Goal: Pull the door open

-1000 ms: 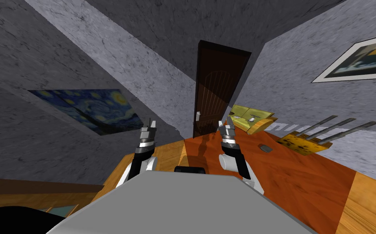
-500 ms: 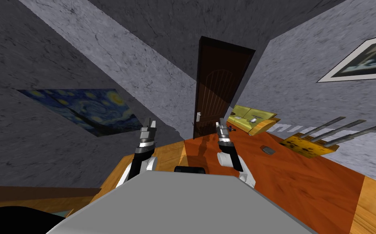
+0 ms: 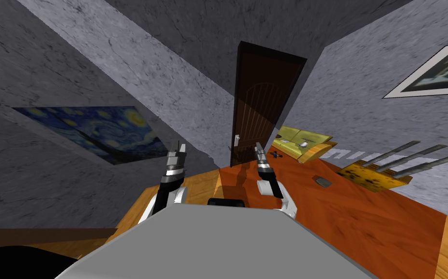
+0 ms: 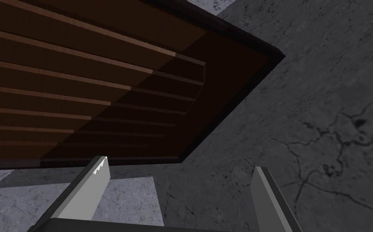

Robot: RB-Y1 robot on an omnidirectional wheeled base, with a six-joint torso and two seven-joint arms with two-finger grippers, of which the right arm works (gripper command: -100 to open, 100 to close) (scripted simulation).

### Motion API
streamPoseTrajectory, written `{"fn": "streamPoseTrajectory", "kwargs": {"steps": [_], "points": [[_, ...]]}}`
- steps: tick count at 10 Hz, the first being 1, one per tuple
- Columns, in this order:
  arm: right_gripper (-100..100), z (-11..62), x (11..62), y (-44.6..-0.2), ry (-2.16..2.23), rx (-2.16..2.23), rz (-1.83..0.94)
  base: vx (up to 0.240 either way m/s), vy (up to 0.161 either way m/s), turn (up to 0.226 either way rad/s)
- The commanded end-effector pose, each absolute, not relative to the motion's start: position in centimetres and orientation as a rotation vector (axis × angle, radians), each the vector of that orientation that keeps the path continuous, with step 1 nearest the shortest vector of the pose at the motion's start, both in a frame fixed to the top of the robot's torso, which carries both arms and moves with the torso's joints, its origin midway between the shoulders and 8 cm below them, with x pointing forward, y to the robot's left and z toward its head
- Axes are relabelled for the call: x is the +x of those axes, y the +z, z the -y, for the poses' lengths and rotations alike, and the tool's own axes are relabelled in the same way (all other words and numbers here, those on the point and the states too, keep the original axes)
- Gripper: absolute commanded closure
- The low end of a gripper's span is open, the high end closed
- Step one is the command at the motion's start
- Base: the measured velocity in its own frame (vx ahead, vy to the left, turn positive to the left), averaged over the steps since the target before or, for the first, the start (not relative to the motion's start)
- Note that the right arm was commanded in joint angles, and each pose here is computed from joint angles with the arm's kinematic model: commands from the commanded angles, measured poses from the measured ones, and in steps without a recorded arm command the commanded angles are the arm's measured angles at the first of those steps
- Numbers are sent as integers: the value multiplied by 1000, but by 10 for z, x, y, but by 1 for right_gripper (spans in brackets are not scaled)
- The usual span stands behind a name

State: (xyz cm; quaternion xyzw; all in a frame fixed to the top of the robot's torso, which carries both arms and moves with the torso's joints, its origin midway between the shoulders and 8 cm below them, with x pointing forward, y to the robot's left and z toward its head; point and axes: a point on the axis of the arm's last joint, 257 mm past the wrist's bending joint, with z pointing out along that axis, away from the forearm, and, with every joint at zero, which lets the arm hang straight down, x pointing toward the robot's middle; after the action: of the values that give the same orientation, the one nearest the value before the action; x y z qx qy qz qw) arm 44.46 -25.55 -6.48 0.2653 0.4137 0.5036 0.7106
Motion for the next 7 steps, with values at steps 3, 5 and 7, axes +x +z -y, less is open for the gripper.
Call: {"fn": "streamPoseTrajectory", "kwargs": {"steps": [3, 5, 7], "points": [[-100, 254, 462, -89, 1036, 535, -991, 47, 0, 7], [-100, 253, 471, -103, 996, 511, -1030, 61, -4, 12], [-100, 251, 477, -108, 960, 474, -1053, 33, -3, 3]]}}
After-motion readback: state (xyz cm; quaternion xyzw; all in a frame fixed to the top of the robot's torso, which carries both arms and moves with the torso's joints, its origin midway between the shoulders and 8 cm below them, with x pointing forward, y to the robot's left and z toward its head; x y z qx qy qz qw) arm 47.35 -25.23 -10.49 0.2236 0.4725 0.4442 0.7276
